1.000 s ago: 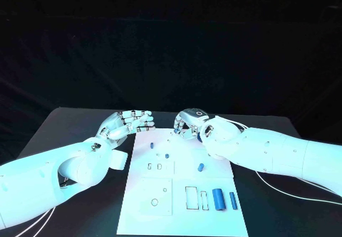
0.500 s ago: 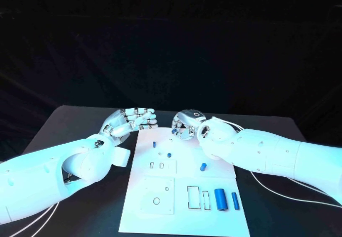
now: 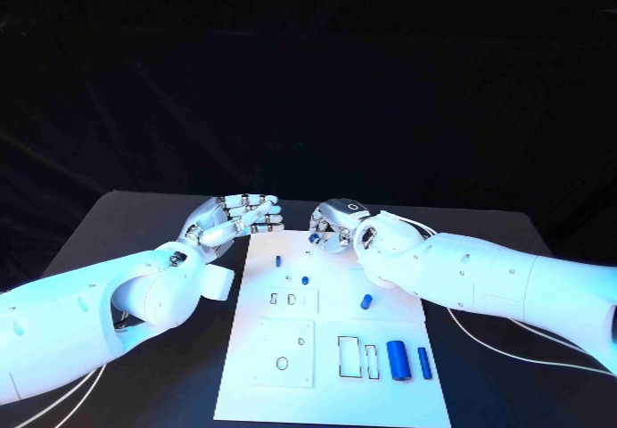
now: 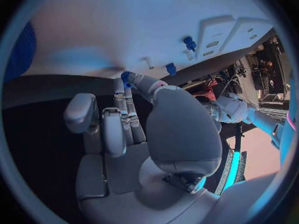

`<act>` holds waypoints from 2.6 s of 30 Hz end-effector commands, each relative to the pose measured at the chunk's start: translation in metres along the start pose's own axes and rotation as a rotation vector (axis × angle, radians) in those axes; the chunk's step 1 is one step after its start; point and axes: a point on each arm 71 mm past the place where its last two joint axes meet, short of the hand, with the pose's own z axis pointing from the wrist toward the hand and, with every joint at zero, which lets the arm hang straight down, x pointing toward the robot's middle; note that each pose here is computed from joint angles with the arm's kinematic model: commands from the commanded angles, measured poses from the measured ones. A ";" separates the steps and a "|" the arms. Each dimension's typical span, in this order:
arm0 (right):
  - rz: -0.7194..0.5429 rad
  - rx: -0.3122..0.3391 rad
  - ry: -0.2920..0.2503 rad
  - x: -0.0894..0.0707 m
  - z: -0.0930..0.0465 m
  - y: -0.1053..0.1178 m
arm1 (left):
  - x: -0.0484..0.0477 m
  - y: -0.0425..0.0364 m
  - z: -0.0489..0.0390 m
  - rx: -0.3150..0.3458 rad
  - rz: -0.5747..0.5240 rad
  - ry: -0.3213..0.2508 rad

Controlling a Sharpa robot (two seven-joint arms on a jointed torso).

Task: Assemble the parts on the task board

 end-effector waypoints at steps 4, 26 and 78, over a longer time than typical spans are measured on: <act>-0.003 0.000 0.007 0.002 0.003 0.001 | 0.0030 -0.0016 0.0011 0.008 -0.004 0.024; 0.024 -0.005 -0.001 0.001 -0.004 -0.002 | 0.0006 -0.0019 0.0011 0.006 0.000 0.019; 0.234 0.378 0.116 -0.023 -0.069 -0.097 | -0.0067 -0.0017 0.0005 0.008 -0.018 0.034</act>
